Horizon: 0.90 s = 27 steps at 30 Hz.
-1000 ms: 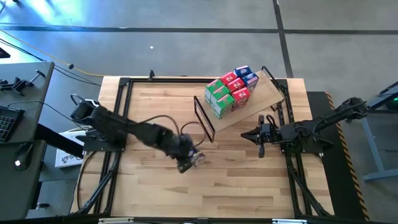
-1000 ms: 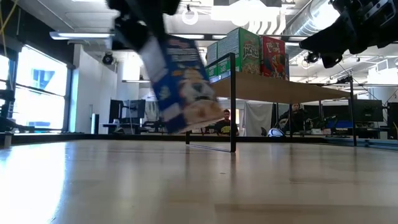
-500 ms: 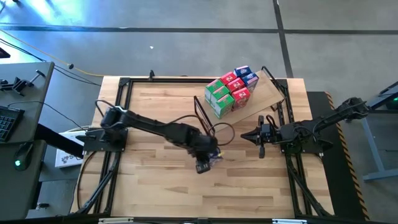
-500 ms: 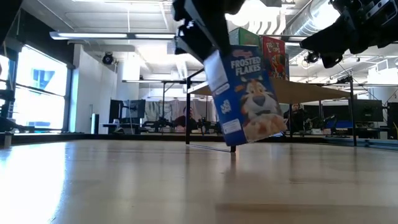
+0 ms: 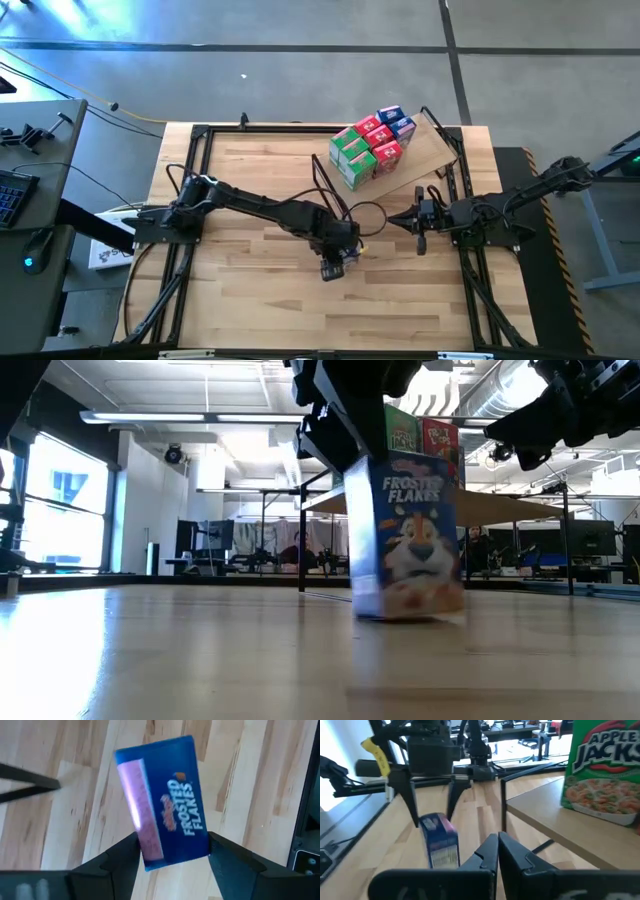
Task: Stack cereal on shelf
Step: Put the blue cereal box on the shelf and aligned with the other blue cereal boxes
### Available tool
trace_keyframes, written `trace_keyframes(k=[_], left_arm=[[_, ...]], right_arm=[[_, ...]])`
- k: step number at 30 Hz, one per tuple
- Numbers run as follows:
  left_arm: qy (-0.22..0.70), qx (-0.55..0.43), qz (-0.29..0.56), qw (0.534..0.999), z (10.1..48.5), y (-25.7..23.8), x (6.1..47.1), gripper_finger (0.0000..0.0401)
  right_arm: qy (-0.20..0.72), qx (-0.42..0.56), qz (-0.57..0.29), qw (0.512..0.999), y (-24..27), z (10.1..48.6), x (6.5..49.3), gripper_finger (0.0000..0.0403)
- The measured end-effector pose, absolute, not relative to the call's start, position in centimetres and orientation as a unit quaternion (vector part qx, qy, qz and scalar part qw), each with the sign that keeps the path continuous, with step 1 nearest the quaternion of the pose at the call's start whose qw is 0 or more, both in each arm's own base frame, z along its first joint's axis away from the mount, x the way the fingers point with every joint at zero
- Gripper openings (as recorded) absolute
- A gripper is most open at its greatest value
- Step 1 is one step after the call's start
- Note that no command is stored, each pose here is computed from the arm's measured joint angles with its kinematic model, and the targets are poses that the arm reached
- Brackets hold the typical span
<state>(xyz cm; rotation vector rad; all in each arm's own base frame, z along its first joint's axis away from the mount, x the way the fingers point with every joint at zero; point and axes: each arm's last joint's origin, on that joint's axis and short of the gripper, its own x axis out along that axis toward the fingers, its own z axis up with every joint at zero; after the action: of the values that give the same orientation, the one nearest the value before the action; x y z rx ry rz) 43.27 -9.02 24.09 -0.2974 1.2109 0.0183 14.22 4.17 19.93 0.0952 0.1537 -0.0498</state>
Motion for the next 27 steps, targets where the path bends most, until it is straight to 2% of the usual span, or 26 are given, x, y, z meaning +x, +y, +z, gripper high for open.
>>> trace_keyframes(k=[4, 7, 10, 14, 20, 23, 27], left_arm=[[0.561, -0.132, 0.001, 0.817, 24.3, -9.0, 43.3, 0.0239], [0.560, -0.133, 0.002, 0.818, 24.4, -8.9, 43.3, 0.0256], [0.549, -0.127, -0.006, 0.826, 25.2, -8.9, 43.1, 0.0265], [0.522, -0.094, -0.022, 0.847, 27.0, -9.8, 42.3, 0.0266], [0.469, -0.001, -0.020, 0.883, 27.0, -12.4, 40.7, 0.0266], [0.447, 0.009, -0.009, 0.894, 25.4, -13.2, 39.9, 0.0266], [0.397, -0.025, 0.000, 0.917, 23.5, -13.2, 38.7, 0.0266]], right_arm=[[0.077, 0.060, -0.019, 0.995, 4.2, 19.9, 14.2, 0.0002], [0.077, 0.060, -0.019, 0.995, 4.2, 19.9, 14.2, 0.0020], [0.079, 0.077, 0.003, 0.994, 4.4, 20.0, 14.2, 0.0058], [0.079, 0.112, 0.041, 0.990, 4.8, 21.8, 14.9, 0.0127], [0.140, 0.078, 0.045, 0.986, 6.7, 23.5, 17.2, 0.0231], [0.194, 0.069, 0.038, 0.978, 7.8, 23.3, 18.6, 0.0260], [0.229, 0.074, 0.037, 0.970, 9.4, 23.8, 20.8, 0.0274]])
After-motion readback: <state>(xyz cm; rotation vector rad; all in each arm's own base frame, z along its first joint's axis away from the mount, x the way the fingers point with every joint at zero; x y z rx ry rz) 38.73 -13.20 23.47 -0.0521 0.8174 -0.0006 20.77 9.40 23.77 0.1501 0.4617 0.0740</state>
